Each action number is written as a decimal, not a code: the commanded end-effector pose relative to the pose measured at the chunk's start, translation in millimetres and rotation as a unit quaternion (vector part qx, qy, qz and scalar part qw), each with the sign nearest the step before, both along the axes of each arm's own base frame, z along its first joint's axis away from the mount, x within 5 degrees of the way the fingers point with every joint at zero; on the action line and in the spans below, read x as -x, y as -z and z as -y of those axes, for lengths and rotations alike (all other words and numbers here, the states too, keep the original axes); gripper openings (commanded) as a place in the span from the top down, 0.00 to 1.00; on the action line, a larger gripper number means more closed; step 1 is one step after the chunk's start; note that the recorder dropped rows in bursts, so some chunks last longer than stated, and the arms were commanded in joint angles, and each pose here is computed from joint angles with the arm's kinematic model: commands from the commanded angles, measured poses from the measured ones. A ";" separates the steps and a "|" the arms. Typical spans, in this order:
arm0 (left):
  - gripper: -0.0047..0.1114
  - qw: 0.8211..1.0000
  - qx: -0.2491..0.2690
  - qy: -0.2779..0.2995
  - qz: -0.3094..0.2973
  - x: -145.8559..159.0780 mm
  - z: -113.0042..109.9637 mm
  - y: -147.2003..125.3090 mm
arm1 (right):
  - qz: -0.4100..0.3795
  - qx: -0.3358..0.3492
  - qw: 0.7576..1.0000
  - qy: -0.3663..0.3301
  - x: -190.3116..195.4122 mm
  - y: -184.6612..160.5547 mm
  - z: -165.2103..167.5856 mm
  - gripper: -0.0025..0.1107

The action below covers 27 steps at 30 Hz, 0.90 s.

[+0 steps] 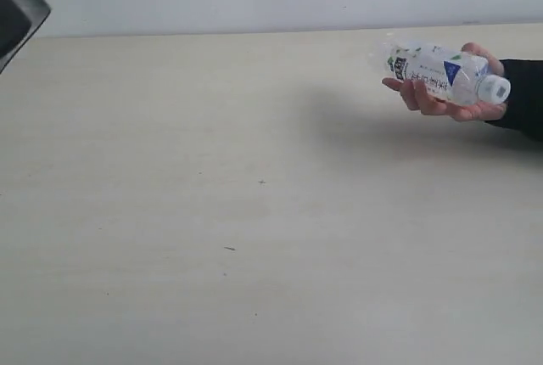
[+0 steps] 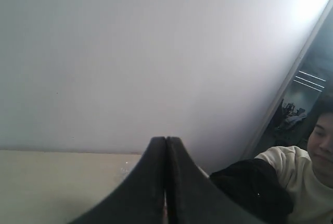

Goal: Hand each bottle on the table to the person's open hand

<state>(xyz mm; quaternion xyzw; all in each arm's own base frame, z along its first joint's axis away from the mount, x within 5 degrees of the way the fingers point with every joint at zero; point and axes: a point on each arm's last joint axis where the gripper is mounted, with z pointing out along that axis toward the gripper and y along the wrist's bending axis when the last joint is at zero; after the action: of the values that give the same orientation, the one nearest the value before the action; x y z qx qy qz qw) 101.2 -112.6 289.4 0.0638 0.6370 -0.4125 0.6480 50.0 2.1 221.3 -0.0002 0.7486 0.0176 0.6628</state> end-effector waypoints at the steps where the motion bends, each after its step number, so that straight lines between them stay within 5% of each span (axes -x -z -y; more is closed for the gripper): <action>1: 0.95 0.999 0.033 -0.005 0.018 12.2 -23.6 9.8 | 0.004 0.000 1.000 0.002 0.2 0.0 0.2 0.96; 18: 0.95 0.991 0.116 0.012 0.061 44.1 -77.9 41.7 | 0.004 0.000 1.000 0.002 0.2 0.0 0.2 0.96; 27: 0.95 0.994 0.054 0.030 0.087 50.1 -77.2 46.4 | 0.004 0.000 1.000 0.002 0.2 0.0 0.2 0.96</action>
<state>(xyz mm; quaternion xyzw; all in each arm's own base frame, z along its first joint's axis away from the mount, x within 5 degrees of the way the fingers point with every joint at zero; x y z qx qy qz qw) 52.1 -33.7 245.7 0.0592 0.5471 -0.4731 0.6881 50.0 2.1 221.3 -0.0002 0.7486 0.0176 0.6628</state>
